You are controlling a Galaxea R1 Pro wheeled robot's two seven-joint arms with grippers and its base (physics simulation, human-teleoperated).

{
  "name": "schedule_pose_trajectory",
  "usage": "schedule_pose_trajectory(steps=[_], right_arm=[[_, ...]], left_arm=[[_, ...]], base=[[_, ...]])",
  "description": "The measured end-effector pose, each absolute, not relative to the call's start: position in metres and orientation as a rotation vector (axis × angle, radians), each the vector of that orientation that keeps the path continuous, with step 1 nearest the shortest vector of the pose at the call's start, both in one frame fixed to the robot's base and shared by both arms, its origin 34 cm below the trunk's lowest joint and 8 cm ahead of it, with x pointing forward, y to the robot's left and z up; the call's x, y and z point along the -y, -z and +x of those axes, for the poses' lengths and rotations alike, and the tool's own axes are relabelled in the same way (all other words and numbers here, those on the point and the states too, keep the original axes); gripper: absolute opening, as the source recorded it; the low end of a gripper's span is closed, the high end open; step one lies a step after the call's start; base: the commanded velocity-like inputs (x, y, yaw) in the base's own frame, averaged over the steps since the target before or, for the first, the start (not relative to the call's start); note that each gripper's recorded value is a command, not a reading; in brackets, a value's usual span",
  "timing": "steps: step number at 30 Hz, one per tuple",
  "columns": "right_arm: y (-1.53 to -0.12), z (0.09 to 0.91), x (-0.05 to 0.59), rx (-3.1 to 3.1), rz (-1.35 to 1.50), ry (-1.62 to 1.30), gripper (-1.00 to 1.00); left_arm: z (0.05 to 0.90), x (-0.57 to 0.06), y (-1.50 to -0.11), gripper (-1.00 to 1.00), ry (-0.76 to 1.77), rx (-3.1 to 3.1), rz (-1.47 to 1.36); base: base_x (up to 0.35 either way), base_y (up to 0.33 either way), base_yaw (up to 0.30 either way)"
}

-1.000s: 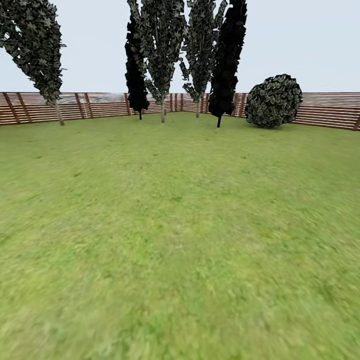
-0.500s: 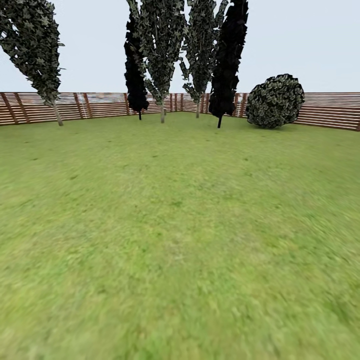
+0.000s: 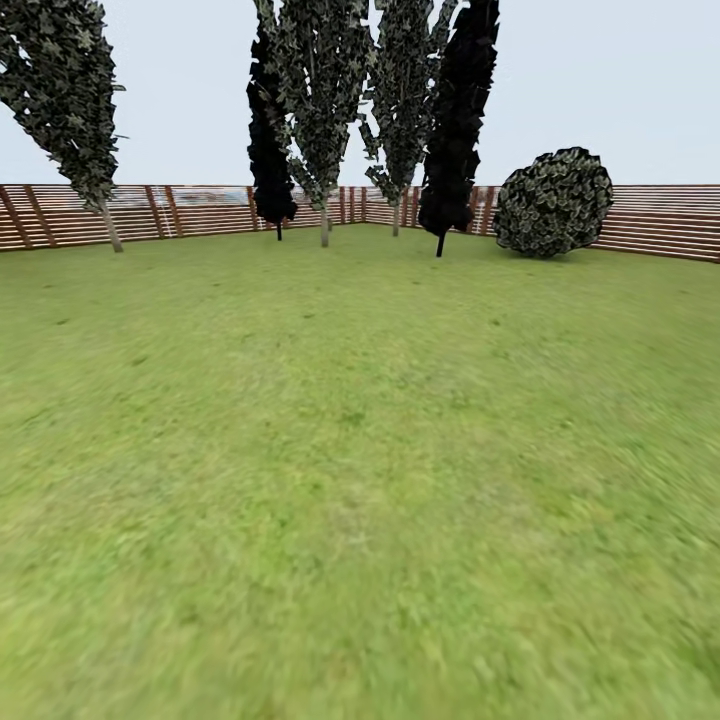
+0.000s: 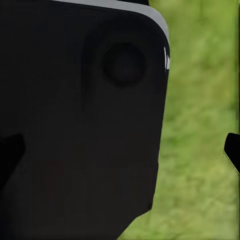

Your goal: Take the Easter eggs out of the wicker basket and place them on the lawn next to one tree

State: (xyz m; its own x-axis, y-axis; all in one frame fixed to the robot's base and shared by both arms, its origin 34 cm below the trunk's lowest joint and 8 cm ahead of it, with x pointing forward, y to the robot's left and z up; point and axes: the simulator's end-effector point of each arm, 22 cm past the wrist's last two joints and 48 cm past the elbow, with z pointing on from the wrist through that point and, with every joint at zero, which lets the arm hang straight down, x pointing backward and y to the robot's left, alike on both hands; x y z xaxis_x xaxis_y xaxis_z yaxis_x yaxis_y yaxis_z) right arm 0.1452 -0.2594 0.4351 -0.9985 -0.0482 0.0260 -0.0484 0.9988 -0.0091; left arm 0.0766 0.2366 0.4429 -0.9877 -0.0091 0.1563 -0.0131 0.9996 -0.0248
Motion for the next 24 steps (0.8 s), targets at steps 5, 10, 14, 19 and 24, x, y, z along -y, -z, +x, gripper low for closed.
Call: schedule_pose_trajectory(steps=[5, 10, 14, 19, 24], right_arm=[[-0.4351, 0.1452, 0.2594, 3.115, 0.075, -0.015, 1.0], [-0.4352, 0.1448, 0.2594, 3.114, 0.075, -0.015, 1.0], [-0.4351, 0.1451, 0.2594, 3.115, 0.075, -0.015, 1.0], [-0.4351, 0.1452, 0.2594, 3.115, 0.075, -0.015, 1.0], [-0.4351, 0.1452, 0.2594, 3.115, 0.075, -0.015, 1.0]], left_arm=[[0.0767, -0.2366, -0.4429, 1.0, -0.038, 2.984, 0.017], [0.0766, -0.2366, -0.4429, 1.0, -0.038, 2.984, 0.018], [0.0766, -0.2366, -0.4429, 1.0, -0.038, 2.984, 0.018], [0.0767, -0.2366, -0.4429, 1.0, -0.038, 2.985, 0.018], [0.0766, -0.2366, -0.4429, 1.0, -0.038, 2.984, 0.018]], base=[[0.325, 0.0, 0.0], [0.325, 0.0, 0.0], [0.325, 0.0, 0.0], [0.325, 0.0, 0.0], [0.325, 0.0, 0.0]])
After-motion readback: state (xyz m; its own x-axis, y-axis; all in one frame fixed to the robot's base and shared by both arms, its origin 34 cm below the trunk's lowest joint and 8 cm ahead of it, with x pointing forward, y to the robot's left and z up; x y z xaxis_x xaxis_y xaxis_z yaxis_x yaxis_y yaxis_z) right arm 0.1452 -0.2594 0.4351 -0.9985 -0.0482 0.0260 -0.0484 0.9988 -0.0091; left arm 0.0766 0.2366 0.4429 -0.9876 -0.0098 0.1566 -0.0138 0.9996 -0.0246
